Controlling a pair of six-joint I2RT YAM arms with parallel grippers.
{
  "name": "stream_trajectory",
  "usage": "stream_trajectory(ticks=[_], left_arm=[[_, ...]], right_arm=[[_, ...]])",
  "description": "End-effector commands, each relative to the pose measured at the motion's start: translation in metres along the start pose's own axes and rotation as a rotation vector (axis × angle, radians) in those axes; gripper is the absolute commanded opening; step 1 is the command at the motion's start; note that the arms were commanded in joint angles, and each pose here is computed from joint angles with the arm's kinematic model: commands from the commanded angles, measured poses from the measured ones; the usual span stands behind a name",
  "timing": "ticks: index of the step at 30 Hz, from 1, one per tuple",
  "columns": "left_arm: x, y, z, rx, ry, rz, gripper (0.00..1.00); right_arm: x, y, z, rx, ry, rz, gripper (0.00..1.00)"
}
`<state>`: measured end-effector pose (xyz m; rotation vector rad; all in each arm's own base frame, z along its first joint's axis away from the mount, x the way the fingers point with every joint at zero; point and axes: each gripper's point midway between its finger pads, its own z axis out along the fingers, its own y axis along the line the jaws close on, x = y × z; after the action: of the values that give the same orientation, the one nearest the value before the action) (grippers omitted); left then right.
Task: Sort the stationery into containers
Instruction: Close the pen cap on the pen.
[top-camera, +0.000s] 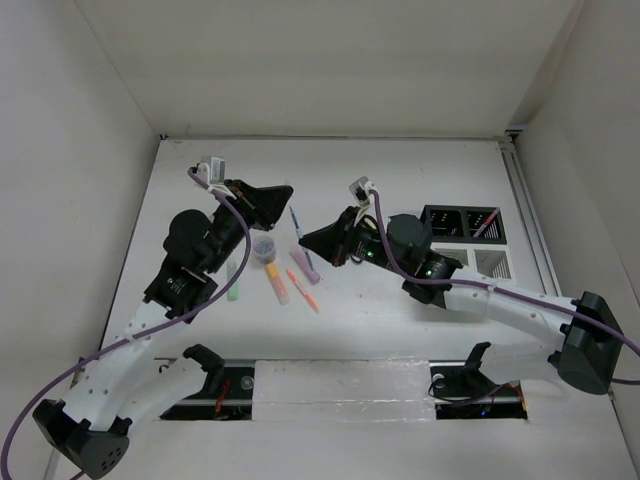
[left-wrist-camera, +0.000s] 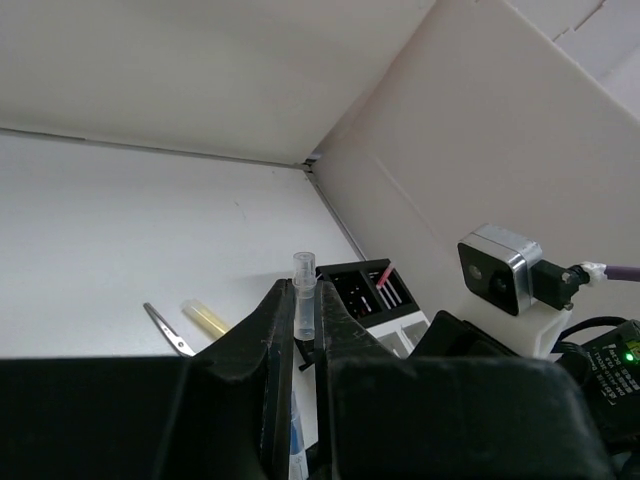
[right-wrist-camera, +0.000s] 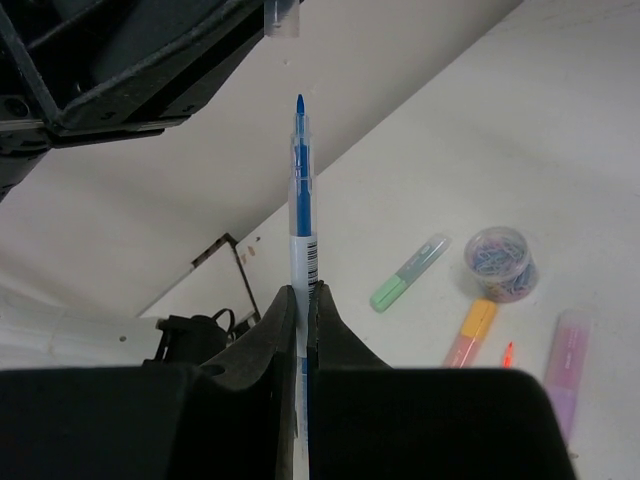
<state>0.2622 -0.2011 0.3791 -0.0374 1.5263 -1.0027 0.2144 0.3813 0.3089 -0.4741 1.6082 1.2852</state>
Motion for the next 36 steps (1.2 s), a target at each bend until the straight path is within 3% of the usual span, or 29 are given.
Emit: stream_trajectory(ticks=[1,36], left_arm=[[-0.014,-0.015,-0.004,0.068,-0.055,0.017,0.00],[-0.006,-0.009,-0.001,0.068,-0.056,0.026,0.00]], right_arm=[[-0.035,0.020,0.002,-0.053,-0.094,-0.026,0.00],[-0.049,0.023,-0.004,-0.062,-0.118,-0.034,0.00]])
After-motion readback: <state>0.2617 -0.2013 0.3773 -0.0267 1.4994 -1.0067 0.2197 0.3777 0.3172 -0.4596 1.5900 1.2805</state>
